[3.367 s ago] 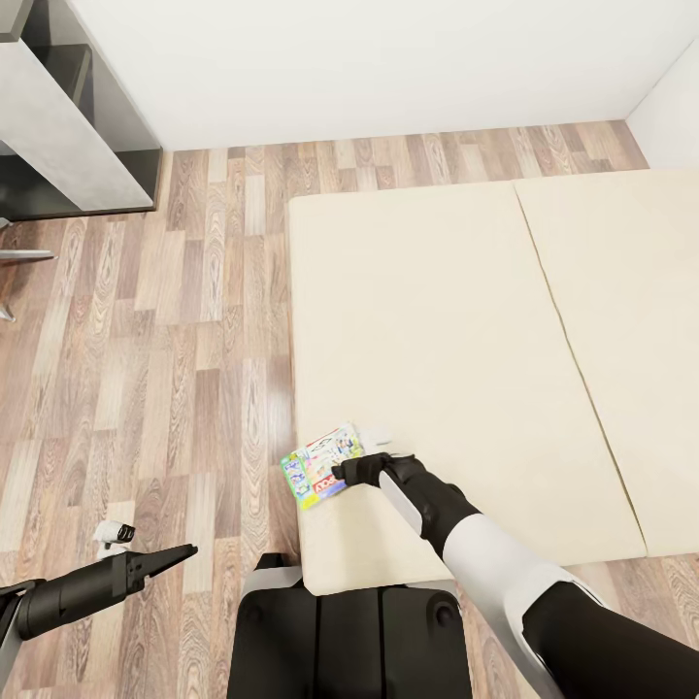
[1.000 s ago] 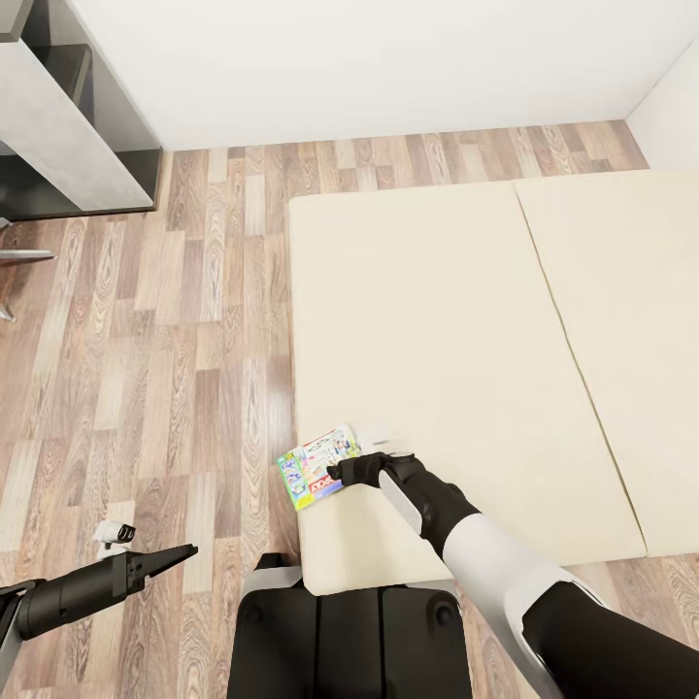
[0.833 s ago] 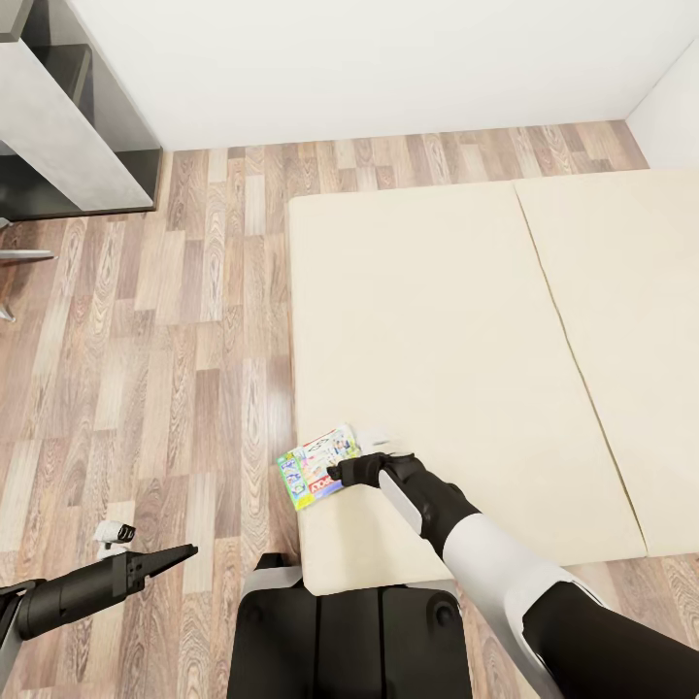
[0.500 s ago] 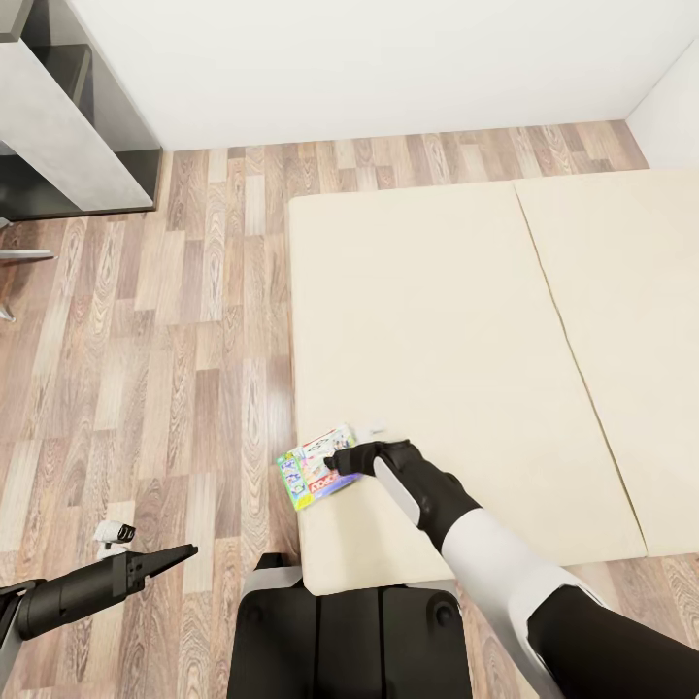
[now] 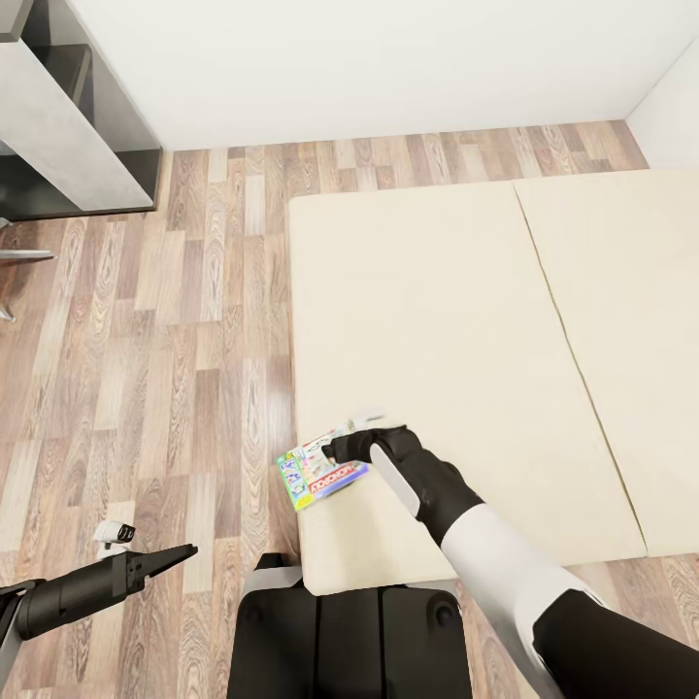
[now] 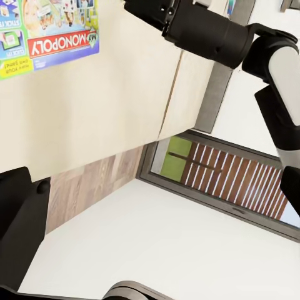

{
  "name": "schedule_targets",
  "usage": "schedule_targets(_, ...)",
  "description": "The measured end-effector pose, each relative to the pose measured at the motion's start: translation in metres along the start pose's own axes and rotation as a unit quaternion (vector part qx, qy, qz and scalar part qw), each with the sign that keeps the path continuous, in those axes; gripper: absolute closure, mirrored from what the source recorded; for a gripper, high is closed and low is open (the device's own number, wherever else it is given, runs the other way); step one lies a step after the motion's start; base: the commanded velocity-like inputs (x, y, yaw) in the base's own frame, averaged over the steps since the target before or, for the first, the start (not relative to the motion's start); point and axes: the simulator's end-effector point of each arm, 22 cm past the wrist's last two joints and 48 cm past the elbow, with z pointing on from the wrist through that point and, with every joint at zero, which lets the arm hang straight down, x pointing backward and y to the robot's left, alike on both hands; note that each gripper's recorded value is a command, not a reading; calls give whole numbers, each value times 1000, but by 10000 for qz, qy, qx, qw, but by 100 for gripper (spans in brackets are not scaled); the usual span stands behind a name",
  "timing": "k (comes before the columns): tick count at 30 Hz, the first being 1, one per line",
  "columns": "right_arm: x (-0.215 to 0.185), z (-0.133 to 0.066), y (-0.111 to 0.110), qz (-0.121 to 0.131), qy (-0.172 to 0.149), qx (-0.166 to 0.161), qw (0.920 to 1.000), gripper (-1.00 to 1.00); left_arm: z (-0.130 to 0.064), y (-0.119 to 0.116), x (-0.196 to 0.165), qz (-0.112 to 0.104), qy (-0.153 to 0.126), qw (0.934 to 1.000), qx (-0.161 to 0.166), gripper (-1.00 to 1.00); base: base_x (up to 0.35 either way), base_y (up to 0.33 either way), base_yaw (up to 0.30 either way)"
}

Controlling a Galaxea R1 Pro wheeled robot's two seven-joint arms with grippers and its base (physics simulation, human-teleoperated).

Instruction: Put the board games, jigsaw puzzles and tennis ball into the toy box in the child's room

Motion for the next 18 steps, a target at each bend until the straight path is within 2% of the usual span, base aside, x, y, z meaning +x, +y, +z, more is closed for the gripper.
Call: schedule_targets(18, -2, -2, 1, 13, 29, -13, 10000, -100, 0, 0, 0, -1, 1, 10000, 2, -100, 0, 0, 0)
